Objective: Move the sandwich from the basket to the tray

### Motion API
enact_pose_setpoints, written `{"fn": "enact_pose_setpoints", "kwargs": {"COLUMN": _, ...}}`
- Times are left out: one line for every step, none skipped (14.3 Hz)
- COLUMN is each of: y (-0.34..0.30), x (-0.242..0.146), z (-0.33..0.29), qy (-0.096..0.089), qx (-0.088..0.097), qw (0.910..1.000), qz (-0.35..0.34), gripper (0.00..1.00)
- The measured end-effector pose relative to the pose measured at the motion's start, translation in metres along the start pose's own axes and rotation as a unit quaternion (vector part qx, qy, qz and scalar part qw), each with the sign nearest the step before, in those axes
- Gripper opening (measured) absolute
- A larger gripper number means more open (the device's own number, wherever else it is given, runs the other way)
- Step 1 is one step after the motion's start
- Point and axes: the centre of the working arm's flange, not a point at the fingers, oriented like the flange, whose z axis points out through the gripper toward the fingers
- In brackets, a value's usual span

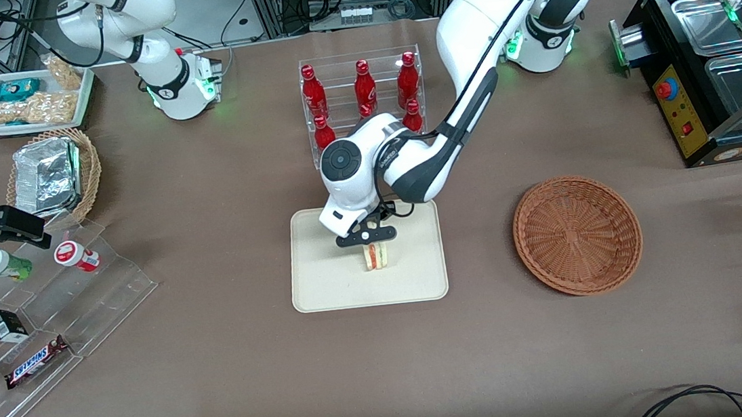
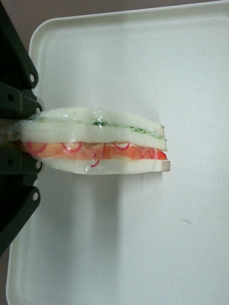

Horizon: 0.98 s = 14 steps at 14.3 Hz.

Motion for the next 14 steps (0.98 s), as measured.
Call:
{"fn": "enact_pose_setpoints", "kwargs": {"y": 0.000, "x": 0.000, "z": 0.002, "qy": -0.001, "qx": 0.001, "qw": 1.0000, "qz": 0.000, "gripper": 0.22}}
{"fn": "enact_pose_setpoints", "kwargs": {"y": 0.000, "x": 0.000, "z": 0.003, "qy": -0.001, "qx": 0.001, "qw": 1.0000, "qz": 0.000, "gripper": 0.26}}
{"fn": "enact_pose_setpoints", "kwargs": {"y": 0.001, "x": 0.001, "z": 0.003, "qy": 0.000, "qx": -0.001, "qw": 1.0000, "qz": 0.000, "gripper": 0.26}}
{"fn": "enact_pose_setpoints", "kwargs": {"y": 0.001, "x": 0.001, "z": 0.002, "qy": 0.002, "qx": -0.003, "qw": 1.0000, "qz": 0.000, "gripper": 0.30}}
{"fn": "enact_pose_setpoints", "kwargs": {"y": 0.001, "x": 0.002, "z": 0.001, "qy": 0.003, "qx": -0.005, "qw": 1.0000, "qz": -0.001, "gripper": 0.38}}
{"fn": "enact_pose_setpoints", "kwargs": {"y": 0.001, "x": 0.003, "z": -0.001, "qy": 0.004, "qx": -0.006, "qw": 1.0000, "qz": -0.002, "gripper": 0.47}}
{"fn": "enact_pose_setpoints", "kwargs": {"y": 0.002, "x": 0.003, "z": -0.002, "qy": 0.005, "qx": -0.007, "qw": 1.0000, "qz": -0.005, "gripper": 0.58}}
{"fn": "enact_pose_setpoints", "kwargs": {"y": 0.001, "x": 0.004, "z": -0.003, "qy": 0.006, "qx": -0.008, "qw": 0.9999, "qz": -0.010, "gripper": 0.67}}
{"fn": "enact_pose_setpoints", "kwargs": {"y": 0.001, "x": 0.006, "z": -0.005, "qy": 0.008, "qx": -0.009, "qw": 0.9998, "qz": -0.015, "gripper": 0.75}}
{"fn": "enact_pose_setpoints", "kwargs": {"y": 0.001, "x": 0.009, "z": -0.009, "qy": 0.011, "qx": -0.011, "qw": 0.9997, "qz": -0.018, "gripper": 0.75}}
{"fn": "enact_pose_setpoints", "kwargs": {"y": 0.000, "x": 0.011, "z": -0.016, "qy": 0.013, "qx": -0.012, "qw": 0.9996, "qz": -0.020, "gripper": 0.79}}
{"fn": "enact_pose_setpoints", "kwargs": {"y": -0.004, "x": 0.013, "z": -0.025, "qy": 0.012, "qx": -0.007, "qw": 0.9997, "qz": -0.023, "gripper": 0.89}}
{"fn": "enact_pose_setpoints", "kwargs": {"y": -0.009, "x": 0.014, "z": -0.038, "qy": 0.008, "qx": 0.003, "qw": 0.9996, "qz": -0.028, "gripper": 0.97}}
{"fn": "enact_pose_setpoints", "kwargs": {"y": -0.019, "x": 0.018, "z": -0.057, "qy": 0.001, "qx": 0.009, "qw": 0.9991, "qz": -0.041, "gripper": 1.00}}
